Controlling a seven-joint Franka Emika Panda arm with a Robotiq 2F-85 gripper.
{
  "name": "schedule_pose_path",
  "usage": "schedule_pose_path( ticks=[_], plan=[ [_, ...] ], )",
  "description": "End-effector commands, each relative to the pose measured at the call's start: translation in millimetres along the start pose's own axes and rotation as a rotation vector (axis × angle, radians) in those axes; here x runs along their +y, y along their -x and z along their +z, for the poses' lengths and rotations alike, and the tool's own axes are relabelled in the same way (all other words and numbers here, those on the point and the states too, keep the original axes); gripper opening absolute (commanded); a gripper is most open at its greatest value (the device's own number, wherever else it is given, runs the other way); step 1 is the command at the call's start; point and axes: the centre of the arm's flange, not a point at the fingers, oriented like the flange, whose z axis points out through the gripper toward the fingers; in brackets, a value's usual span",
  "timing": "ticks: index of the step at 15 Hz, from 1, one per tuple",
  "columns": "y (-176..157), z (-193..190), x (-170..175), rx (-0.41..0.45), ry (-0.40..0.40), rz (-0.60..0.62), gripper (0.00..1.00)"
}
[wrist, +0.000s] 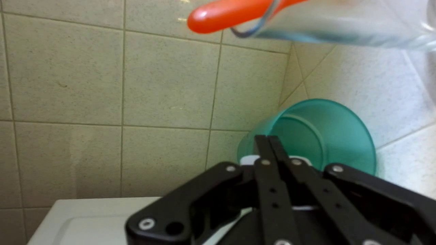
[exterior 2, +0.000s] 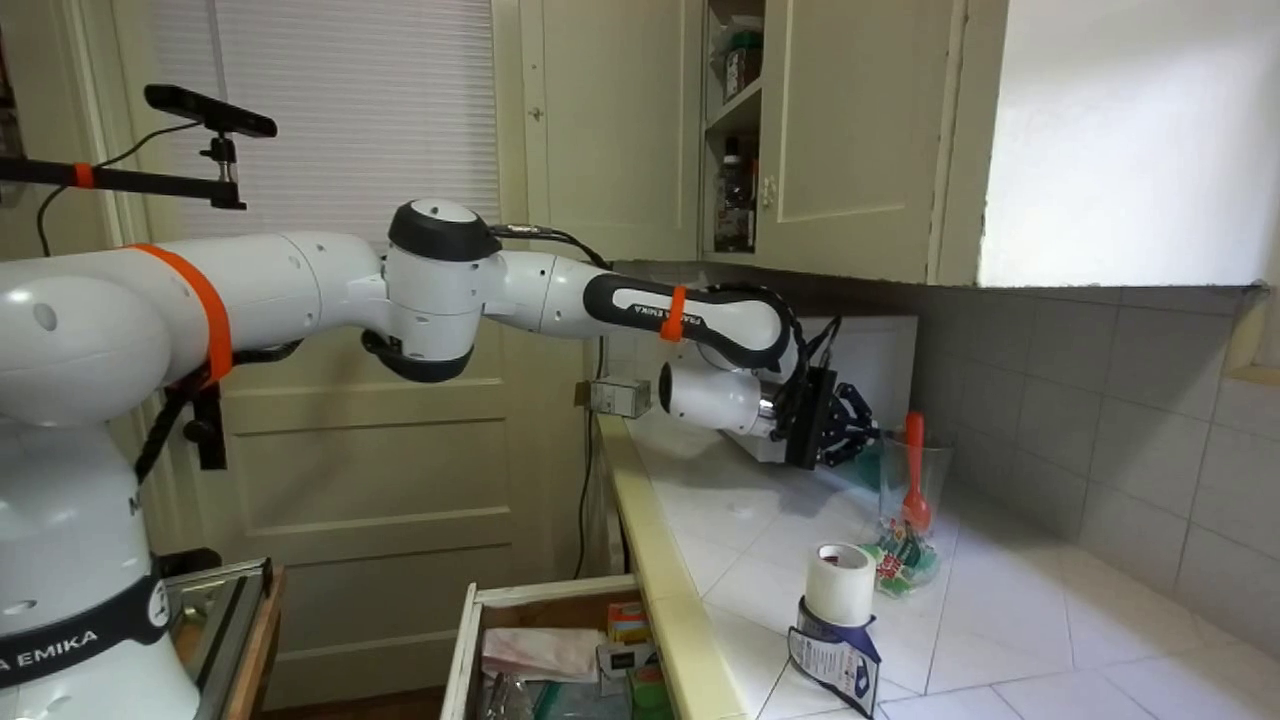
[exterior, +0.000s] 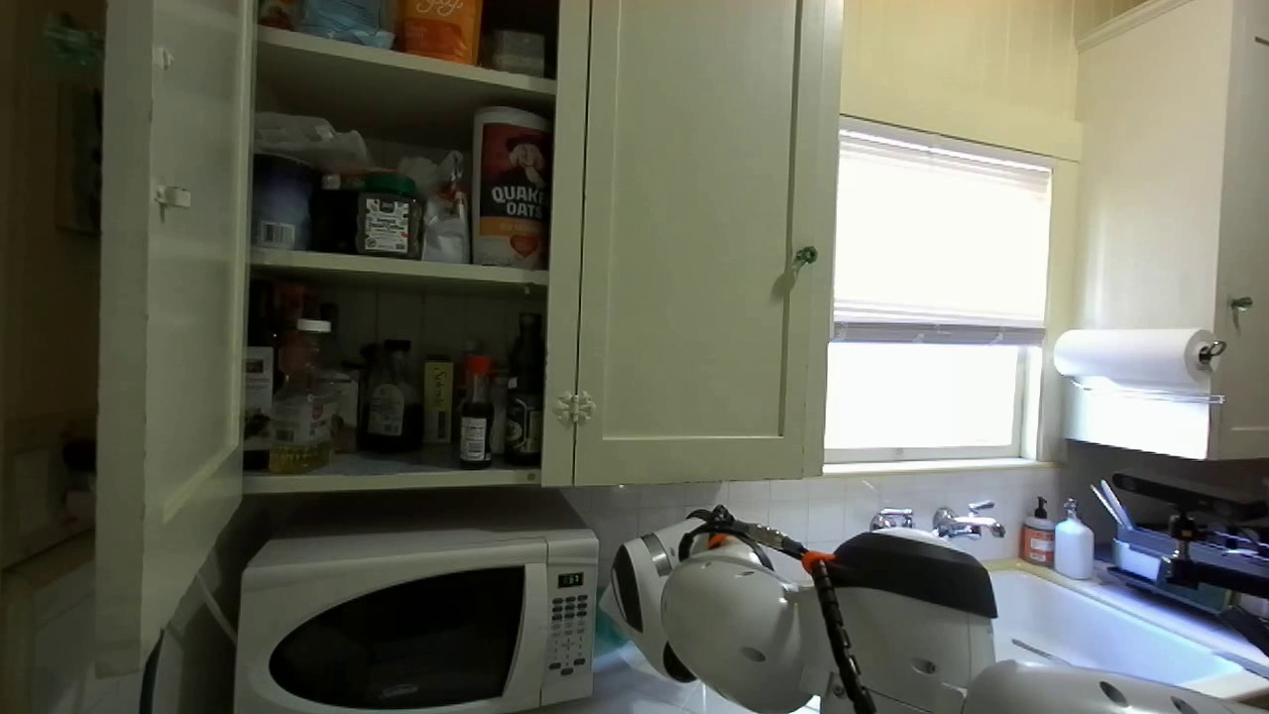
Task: Move the blue cup forward
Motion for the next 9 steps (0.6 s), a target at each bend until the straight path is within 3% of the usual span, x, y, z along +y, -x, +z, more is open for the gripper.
schedule_pose_path(
  ticks=[1, 9],
  plan=[
    [6.7, -21.9, 3.5, -0.008, -0.019, -0.01, 0.01],
    [-0.9, -83.5, -10.9, -0.055, -0.067, -0.069, 0.01]
  ],
)
